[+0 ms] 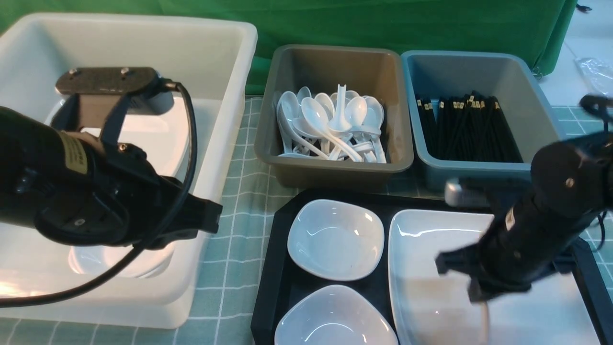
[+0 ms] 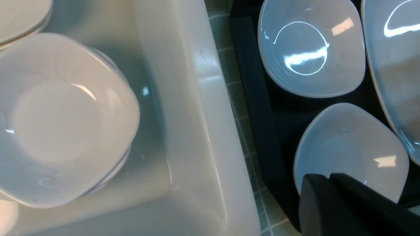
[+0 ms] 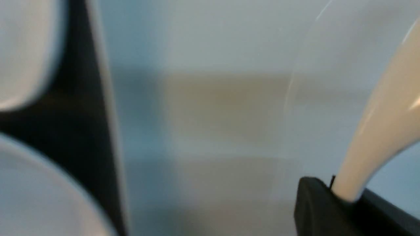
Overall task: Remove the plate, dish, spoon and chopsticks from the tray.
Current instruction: Use the right arm to put the soup spoon into the small storage box in the middle
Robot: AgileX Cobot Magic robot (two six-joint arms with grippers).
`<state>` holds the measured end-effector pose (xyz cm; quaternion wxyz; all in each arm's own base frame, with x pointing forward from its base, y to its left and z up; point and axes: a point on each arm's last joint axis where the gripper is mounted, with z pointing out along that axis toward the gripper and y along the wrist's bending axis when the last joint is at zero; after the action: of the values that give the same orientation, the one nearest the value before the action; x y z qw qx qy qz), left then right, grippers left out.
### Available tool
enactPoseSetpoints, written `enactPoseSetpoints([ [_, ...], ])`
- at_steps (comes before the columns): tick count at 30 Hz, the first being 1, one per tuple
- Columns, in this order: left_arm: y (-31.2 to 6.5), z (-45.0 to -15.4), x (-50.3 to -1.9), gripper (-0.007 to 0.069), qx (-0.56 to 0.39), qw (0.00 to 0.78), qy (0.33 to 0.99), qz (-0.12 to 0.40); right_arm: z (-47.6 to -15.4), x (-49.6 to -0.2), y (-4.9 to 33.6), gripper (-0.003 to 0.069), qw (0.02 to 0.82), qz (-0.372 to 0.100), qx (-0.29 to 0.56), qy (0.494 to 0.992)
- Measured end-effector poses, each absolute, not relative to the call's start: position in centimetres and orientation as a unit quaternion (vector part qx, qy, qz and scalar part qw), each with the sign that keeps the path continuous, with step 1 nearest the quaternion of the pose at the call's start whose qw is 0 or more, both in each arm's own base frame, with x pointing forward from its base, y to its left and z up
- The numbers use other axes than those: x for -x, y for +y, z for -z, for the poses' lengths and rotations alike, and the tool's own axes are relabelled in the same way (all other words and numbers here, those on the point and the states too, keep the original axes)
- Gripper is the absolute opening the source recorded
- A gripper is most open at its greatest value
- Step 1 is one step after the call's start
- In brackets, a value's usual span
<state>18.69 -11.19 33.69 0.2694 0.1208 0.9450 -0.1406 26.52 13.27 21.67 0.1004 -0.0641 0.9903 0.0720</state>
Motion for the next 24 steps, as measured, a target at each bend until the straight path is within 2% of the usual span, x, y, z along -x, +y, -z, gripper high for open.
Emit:
enactPoseSetpoints([
  [3, -11.2, -33.7, -18.7, 0.0008, -0.12, 0.268, 0.945, 0.143, -26.7, -28.8, 14.8, 0.0065, 0.203, -0.12, 0.083, 0.968],
  [8, -11.2, -33.7, -18.7, 0.0008, -0.12, 0.269, 0.945, 0.144, -32.3, -34.0, 17.4, 0.0065, 0.306, -0.152, 0.11, 0.933],
  [11, -11.3, -33.7, -18.7, 0.0008, -0.12, 0.269, 0.945, 0.146, -33.0, -37.1, 18.9, 0.0065, 0.327, -0.157, 0.12, 0.924],
  [15, -11.3, -33.7, -18.7, 0.0008, -0.12, 0.269, 0.945, 0.146, -31.3, -40.7, 20.7, 0.0085, 0.325, -0.158, 0.117, 0.925],
  [17, -11.3, -33.7, -18.6, 0.0008, -0.119, 0.268, 0.945, 0.148, -30.3, -42.2, 21.4, 0.0182, 0.32, -0.158, 0.115, 0.927],
  [18, -11.4, -33.7, -18.6, 0.0008, -0.118, 0.266, 0.945, 0.151, -29.9, -42.4, 21.5, 0.0204, 0.316, -0.157, 0.115, 0.929],
  [20, -11.4, -33.7, -18.6, 0.0008, -0.124, 0.263, 0.944, 0.153, -29.7, -42.8, 21.7, 0.0316, 0.312, -0.156, 0.115, 0.93],
  [22, -11.7, -33.5, -18.6, 0.0008, -0.137, 0.255, 0.944, 0.161, -30.1, -42.6, 21.6, 0.0434, 0.303, -0.15, 0.127, 0.932],
  [24, -12.2, -33.1, -18.8, 0.0008, -0.153, 0.242, 0.943, 0.169, -31.3, -42.0, 21.3, 0.0504, 0.296, -0.136, 0.159, 0.932],
])
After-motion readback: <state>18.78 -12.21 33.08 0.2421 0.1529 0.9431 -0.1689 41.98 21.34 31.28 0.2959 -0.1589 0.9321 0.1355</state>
